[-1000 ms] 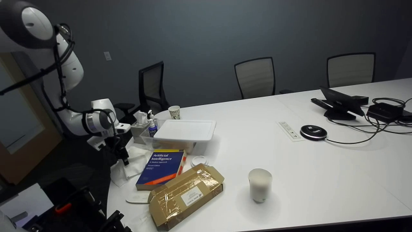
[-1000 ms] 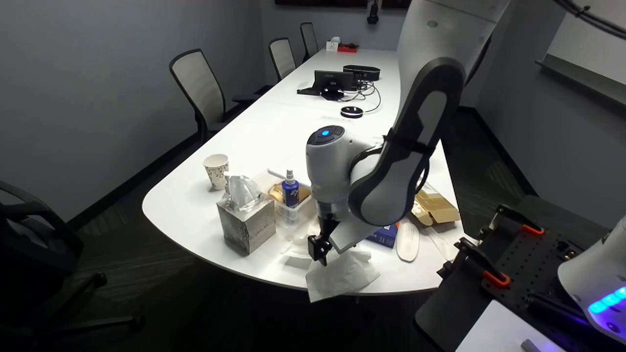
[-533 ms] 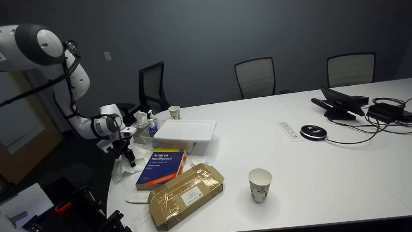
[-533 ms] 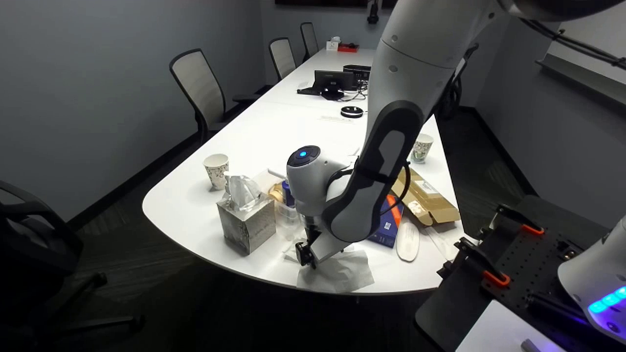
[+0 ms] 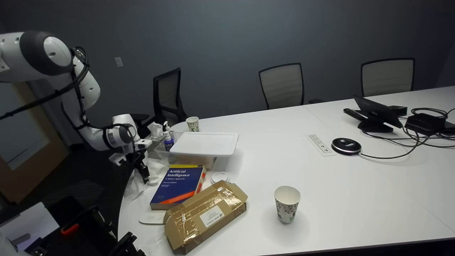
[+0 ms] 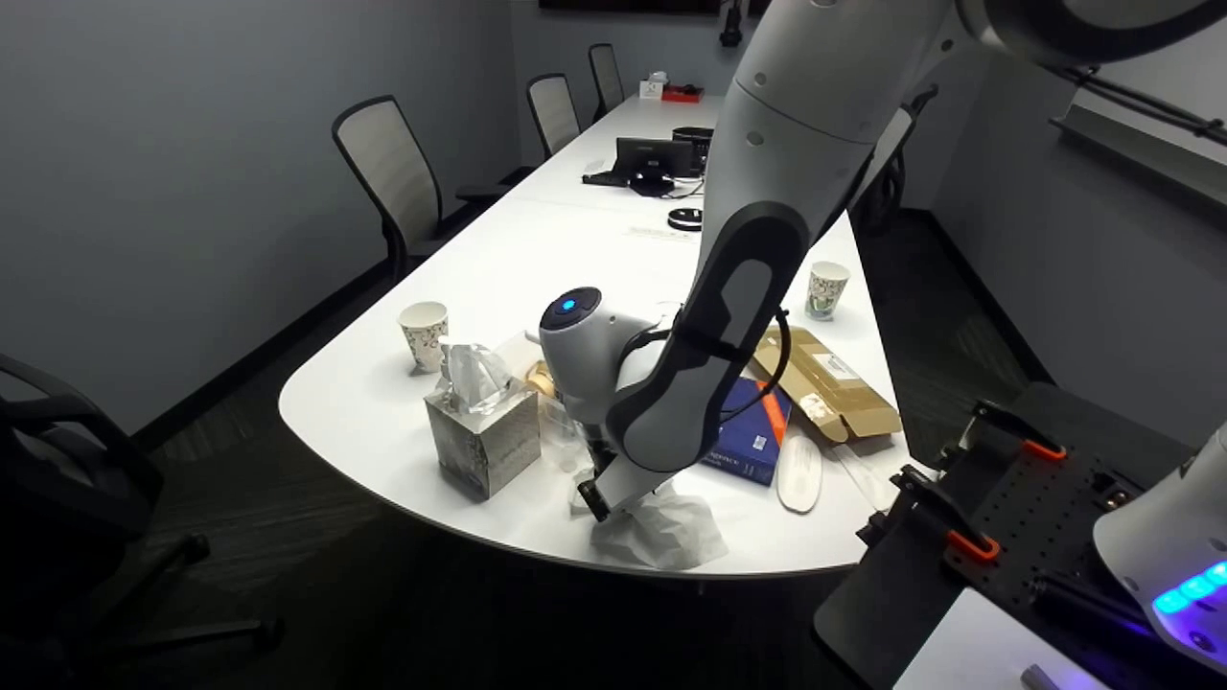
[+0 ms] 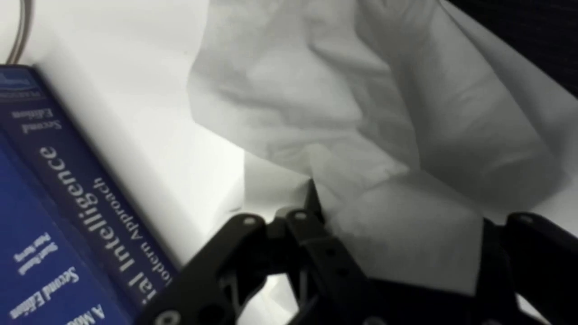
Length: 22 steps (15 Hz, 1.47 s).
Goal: Use the napkin to wipe the right side of the table near the paper cup
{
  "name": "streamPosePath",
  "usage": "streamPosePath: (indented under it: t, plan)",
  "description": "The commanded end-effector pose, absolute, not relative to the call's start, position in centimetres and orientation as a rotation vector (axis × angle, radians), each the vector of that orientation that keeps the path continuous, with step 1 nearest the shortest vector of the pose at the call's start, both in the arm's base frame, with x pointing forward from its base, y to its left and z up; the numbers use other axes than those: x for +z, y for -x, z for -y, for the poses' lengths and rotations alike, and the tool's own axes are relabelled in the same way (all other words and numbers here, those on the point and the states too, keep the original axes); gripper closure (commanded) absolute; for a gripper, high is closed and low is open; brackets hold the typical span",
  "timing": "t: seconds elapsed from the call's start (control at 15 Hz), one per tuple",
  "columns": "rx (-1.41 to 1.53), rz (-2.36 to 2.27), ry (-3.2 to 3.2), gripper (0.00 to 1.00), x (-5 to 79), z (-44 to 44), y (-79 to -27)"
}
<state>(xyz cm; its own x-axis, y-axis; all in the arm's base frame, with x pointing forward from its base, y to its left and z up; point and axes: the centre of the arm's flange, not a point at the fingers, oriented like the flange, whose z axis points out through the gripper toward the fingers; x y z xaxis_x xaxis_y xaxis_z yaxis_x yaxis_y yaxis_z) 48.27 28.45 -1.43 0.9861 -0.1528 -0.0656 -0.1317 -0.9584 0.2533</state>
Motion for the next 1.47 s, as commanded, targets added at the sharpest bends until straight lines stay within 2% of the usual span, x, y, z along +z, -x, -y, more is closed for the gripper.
streamPosePath:
  t: [0.0, 0.13, 0.27, 0.6, 0.93, 1.13, 1.4]
  plan:
    - [-0.124, 0.212, -2.871, 0.95, -0.6, -28.3, -48.5]
    - [-0.107, 0.195, -2.901, 1.0, 1.6, -26.7, -48.6]
    - [-0.069, 0.181, -2.894, 0.97, 4.5, -24.9, -48.7]
    - [-0.011, 0.147, -2.879, 0.97, 11.7, -17.8, -50.3]
    - [0.053, 0.239, -2.802, 0.97, 17.3, -6.1, -53.2]
    - [-0.011, 0.334, -2.723, 0.97, 20.2, 2.7, -54.5]
    - [-0.025, 0.44, -2.603, 0.97, 20.8, 11.7, -55.7]
